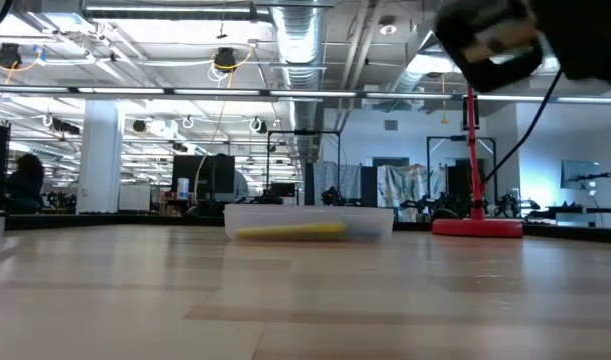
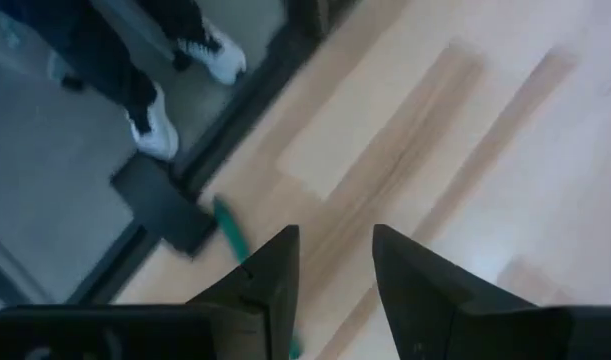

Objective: Pick & place school supplies into a supply box
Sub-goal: Put the green crayon into the pink supply box

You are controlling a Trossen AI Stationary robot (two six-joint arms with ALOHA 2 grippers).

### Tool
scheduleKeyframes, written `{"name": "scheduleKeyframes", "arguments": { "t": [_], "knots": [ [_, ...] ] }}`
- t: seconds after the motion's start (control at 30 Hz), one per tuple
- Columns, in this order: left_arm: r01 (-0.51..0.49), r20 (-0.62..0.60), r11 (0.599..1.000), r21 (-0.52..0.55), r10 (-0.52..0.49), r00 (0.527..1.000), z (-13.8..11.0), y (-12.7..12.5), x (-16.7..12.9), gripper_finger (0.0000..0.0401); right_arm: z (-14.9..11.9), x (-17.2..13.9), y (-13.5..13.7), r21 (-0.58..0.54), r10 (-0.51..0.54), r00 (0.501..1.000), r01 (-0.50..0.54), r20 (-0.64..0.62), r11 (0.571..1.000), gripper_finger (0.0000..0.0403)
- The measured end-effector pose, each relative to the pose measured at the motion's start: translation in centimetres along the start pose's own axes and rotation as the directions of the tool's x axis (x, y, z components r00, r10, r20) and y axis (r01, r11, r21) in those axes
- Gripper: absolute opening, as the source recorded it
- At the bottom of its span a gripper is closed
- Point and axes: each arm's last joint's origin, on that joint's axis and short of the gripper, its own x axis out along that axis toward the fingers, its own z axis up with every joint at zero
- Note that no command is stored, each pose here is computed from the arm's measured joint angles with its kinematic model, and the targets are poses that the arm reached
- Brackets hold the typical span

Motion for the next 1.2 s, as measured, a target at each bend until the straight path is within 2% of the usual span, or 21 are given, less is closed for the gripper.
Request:
{"name": "scheduleKeyframes", "arguments": {
  "t": [0.17, 0.27, 0.37, 0.67, 1.2],
  "knots": [
    [0.024, -0.022, 0.999, 0.021, -0.024, 0.999, -0.1, -0.1, 0.0, 0.0125, -0.5, 1.0, 1.8, 0.007, 0.022, 0.999, -0.021, -0.041, 1.0, 0.0121],
    [0.024, -0.021, 0.999, 0.026, -0.024, 0.999, -0.1, -0.1, 0.0, 0.0125, -0.7, 1.5, 3.2, -0.036, 0.025, 0.998, -0.028, -0.064, 0.999, 0.0121],
    [0.024, -0.022, 0.999, 0.027, -0.024, 0.999, -0.1, -0.1, 0.0, 0.0125, -1.3, 1.9, 4.1, -0.081, -0.016, 0.995, 0.008, -0.101, 0.997, 0.0121],
    [0.023, -0.021, 0.999, 0.026, -0.023, 1.0, -0.1, -0.1, 0.0, 0.0125, -1.6, 2.9, 3.5, -0.042, -0.046, 0.991, 0.041, -0.125, 0.998, 0.0121],
    [0.035, -0.032, 0.999, 0.015, -0.035, 0.999, -0.1, -0.1, 0.0, 0.0125, -1.8, 3.7, 3.6, -0.105, -0.052, 0.989, 0.037, -0.138, 0.994, 0.0121]
  ]
}}
